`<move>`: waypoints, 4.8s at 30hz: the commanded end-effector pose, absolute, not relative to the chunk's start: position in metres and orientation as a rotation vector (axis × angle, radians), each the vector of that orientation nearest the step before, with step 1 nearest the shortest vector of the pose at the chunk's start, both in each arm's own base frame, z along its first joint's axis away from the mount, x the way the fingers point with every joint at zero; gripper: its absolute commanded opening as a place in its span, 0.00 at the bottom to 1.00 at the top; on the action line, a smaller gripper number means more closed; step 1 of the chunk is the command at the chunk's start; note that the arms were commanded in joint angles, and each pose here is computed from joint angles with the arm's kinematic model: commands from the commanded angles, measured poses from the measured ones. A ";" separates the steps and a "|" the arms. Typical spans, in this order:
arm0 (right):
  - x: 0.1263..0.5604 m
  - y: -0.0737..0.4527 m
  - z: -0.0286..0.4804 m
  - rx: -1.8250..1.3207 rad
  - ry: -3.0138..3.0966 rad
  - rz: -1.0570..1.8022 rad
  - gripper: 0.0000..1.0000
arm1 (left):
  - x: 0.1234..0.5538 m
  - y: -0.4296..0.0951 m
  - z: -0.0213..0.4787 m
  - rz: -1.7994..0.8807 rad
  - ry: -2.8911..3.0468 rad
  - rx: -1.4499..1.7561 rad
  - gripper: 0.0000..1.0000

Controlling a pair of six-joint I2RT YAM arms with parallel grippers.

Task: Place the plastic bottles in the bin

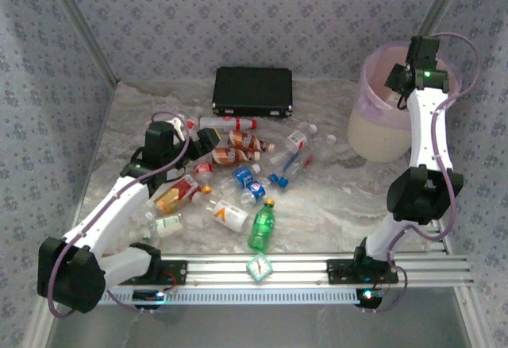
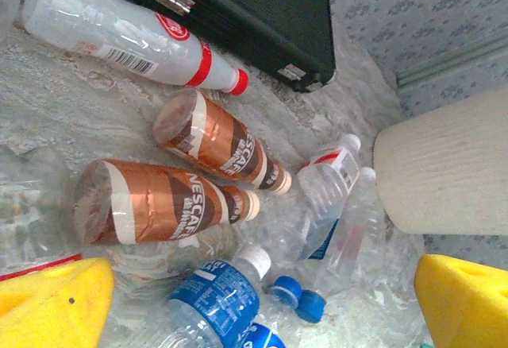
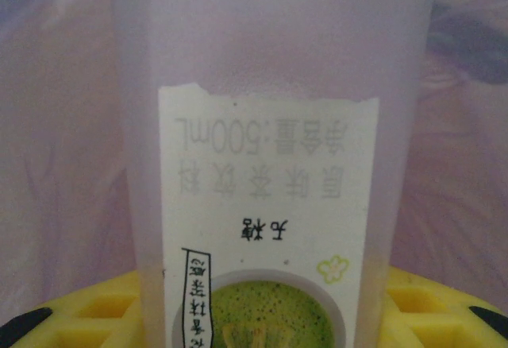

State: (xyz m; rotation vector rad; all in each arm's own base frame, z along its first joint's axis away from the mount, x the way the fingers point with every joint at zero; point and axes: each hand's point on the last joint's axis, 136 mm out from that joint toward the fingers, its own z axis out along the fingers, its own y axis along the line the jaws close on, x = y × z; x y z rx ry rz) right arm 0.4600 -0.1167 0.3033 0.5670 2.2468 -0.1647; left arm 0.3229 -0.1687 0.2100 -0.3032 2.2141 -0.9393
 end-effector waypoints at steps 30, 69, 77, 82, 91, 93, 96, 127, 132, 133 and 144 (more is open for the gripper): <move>0.369 -0.036 0.235 0.448 2.632 0.115 0.79 | 0.371 -0.016 0.146 -0.084 2.490 -0.282 0.95; 0.270 0.036 0.395 0.236 2.201 0.541 0.99 | 0.449 -0.064 0.038 -0.181 2.797 0.230 0.60; 0.264 0.070 0.421 0.121 2.090 0.702 0.99 | 0.444 -0.055 0.067 -0.105 2.778 0.222 0.44; 0.262 0.114 0.430 -0.024 2.062 0.757 0.98 | 0.440 -0.051 0.124 -0.077 2.665 0.131 0.45; 0.293 0.210 0.410 -0.199 2.113 0.881 0.90 | 0.383 -0.162 0.233 -0.606 2.341 0.255 0.44; 0.304 0.230 0.406 -0.227 2.125 0.931 0.89 | 0.368 -0.190 0.246 -0.741 2.288 0.281 0.42; 0.319 0.256 0.399 -0.277 2.119 0.979 0.86 | 0.344 -0.229 0.257 -0.890 2.217 0.326 0.40; 0.391 0.295 0.324 -0.167 2.241 0.992 0.42 | 0.299 -0.305 0.288 -1.064 2.072 0.504 0.47; 0.389 0.296 0.338 -0.182 2.185 0.959 0.29 | 0.295 -0.300 0.294 -1.030 2.085 0.506 0.68; 0.389 0.293 0.344 -0.186 2.172 0.938 0.28 | 0.294 -0.297 0.296 -1.017 2.085 0.500 0.78; 0.405 0.175 0.453 -0.043 1.941 0.589 0.22 | 0.280 -0.234 0.287 -0.726 2.231 0.418 1.00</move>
